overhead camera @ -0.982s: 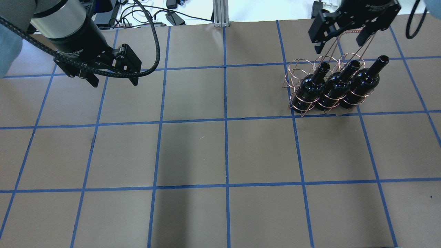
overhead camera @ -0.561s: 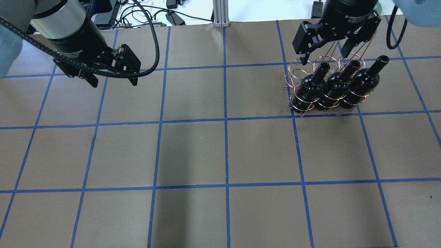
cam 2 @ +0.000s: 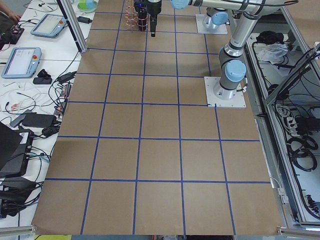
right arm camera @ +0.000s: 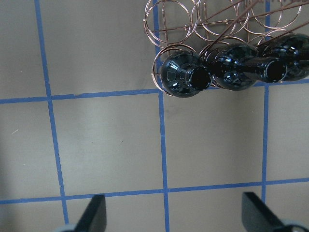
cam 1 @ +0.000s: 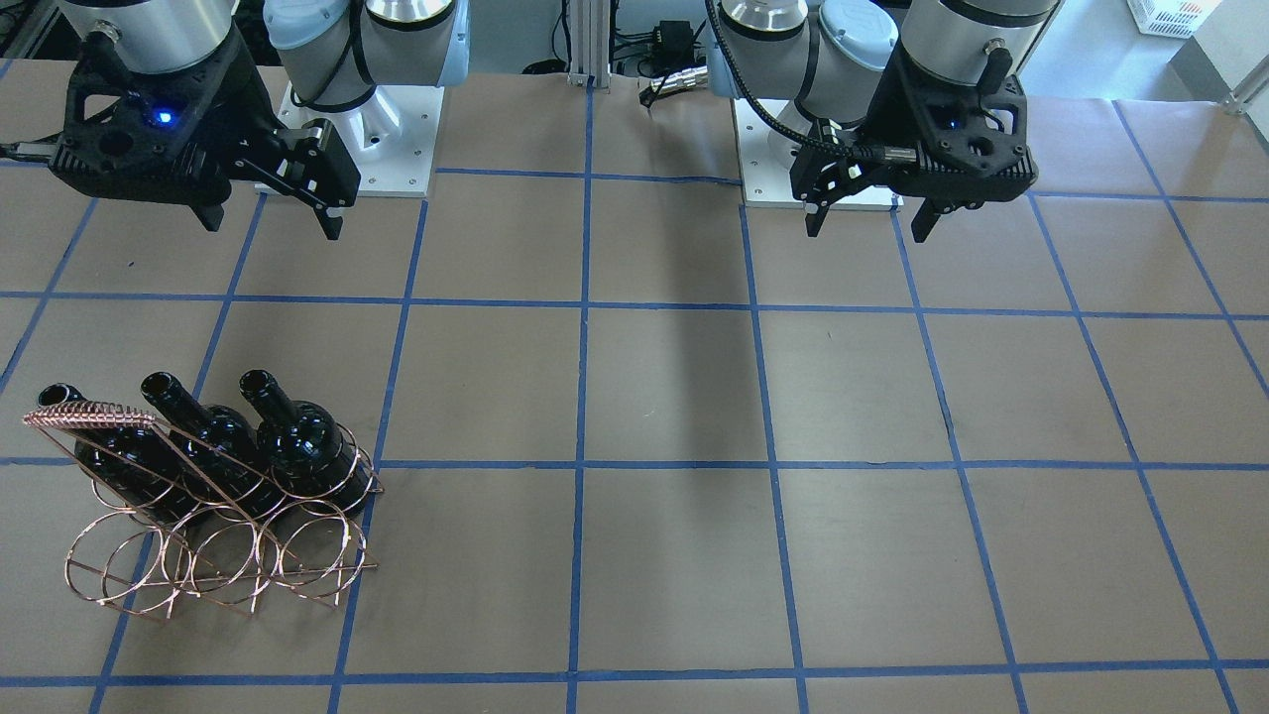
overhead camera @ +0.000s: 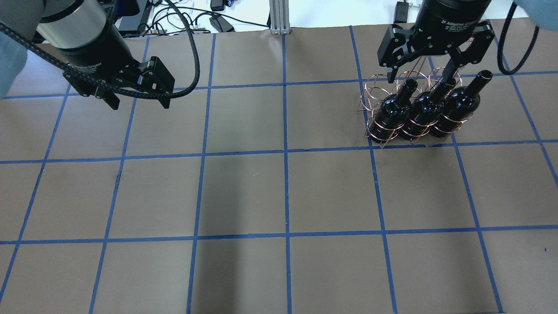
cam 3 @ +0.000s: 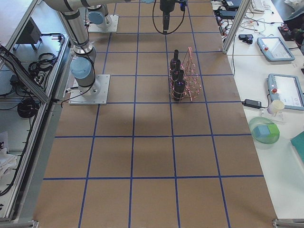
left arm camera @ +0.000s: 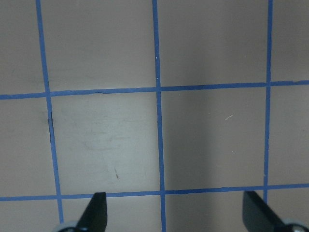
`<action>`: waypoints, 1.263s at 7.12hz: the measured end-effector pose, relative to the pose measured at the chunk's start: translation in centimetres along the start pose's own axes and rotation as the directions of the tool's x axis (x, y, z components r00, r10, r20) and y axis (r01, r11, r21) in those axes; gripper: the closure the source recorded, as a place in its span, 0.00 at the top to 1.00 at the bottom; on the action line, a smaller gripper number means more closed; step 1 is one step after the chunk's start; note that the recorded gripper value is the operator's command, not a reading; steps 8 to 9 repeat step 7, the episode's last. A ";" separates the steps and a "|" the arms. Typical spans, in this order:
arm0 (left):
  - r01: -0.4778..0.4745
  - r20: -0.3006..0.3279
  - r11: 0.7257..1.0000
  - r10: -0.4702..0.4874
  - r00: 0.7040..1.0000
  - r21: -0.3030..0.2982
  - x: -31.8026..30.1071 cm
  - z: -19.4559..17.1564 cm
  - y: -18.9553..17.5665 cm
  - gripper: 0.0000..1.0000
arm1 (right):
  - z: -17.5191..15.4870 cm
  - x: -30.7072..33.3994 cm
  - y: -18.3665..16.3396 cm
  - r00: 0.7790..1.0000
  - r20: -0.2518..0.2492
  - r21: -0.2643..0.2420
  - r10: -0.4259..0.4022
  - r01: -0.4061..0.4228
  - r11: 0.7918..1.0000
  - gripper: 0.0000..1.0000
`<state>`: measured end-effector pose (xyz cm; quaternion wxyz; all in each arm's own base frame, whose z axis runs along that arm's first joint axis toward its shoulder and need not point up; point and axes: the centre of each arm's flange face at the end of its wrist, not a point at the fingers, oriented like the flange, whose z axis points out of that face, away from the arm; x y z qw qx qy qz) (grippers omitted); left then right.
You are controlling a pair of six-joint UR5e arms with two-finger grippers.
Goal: Place wine into wine basket
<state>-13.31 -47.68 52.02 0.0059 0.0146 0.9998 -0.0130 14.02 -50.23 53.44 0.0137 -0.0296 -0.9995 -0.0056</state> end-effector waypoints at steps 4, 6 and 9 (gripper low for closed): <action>0.004 0.010 1.000 -0.004 1.000 0.000 0.0 0.0 0.1 1.00 | -0.2 0.0 -0.2 1.000 -0.002 0.021 0.003 -0.003 1.000 1.00; 0.008 0.007 1.000 -0.008 1.000 -0.003 0.0 0.1 0.1 1.00 | -0.2 0.0 -0.2 1.000 -0.003 0.023 0.001 -0.001 1.000 1.00; 0.009 0.007 1.000 -0.009 1.000 -0.004 0.0 0.2 0.1 1.00 | -0.2 0.0 -0.2 1.000 -0.003 0.023 0.001 -0.001 1.000 1.00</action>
